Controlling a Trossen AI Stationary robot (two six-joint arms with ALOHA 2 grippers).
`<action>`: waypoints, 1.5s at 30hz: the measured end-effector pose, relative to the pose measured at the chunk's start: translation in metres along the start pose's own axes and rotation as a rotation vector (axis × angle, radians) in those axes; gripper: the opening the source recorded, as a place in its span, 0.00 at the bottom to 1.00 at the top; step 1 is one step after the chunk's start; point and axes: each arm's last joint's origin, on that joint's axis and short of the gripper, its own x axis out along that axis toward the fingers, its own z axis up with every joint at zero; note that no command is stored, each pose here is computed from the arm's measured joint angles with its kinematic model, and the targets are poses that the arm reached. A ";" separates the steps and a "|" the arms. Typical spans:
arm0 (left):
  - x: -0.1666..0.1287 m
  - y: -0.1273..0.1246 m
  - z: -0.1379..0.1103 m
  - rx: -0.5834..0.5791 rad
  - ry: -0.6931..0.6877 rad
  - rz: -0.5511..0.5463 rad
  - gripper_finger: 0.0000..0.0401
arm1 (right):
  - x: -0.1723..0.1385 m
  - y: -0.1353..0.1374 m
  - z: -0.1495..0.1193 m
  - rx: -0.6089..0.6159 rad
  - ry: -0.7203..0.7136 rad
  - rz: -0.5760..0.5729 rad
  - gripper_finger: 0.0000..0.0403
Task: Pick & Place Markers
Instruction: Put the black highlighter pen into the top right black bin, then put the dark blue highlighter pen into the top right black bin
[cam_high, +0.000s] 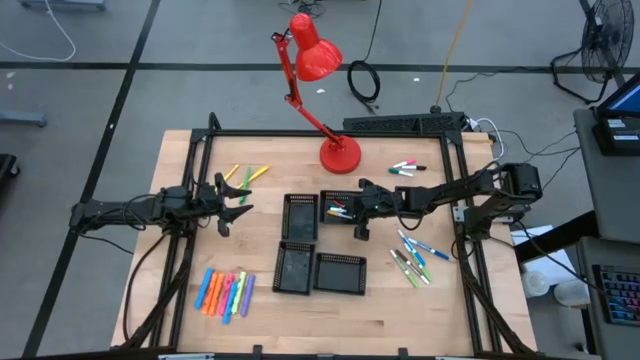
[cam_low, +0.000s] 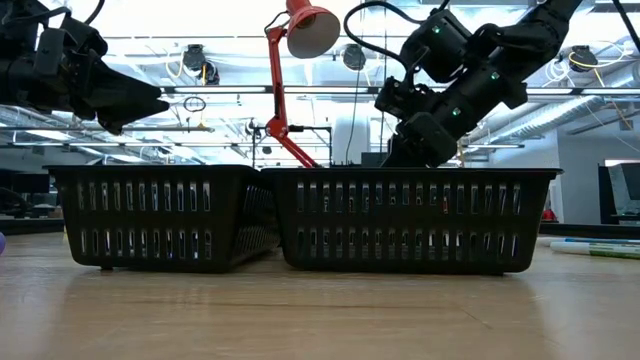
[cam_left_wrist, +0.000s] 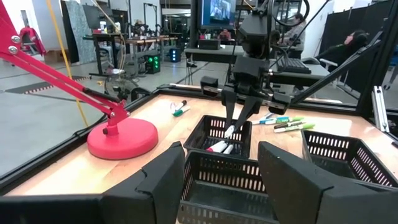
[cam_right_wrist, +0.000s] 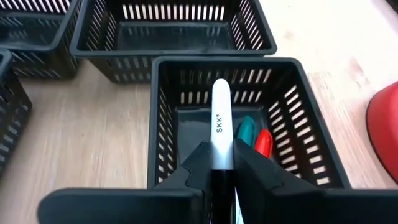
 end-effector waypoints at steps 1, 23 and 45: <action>0.000 0.000 0.000 0.000 0.001 0.000 0.52 | 0.000 0.000 0.000 0.007 0.000 0.000 0.13; 0.000 0.000 0.000 0.000 0.000 0.001 0.52 | -0.005 -0.003 0.002 0.005 -0.005 -0.046 0.15; 0.000 0.000 0.000 0.000 0.000 0.001 0.52 | -0.093 -0.042 -0.039 0.183 0.084 -0.700 0.37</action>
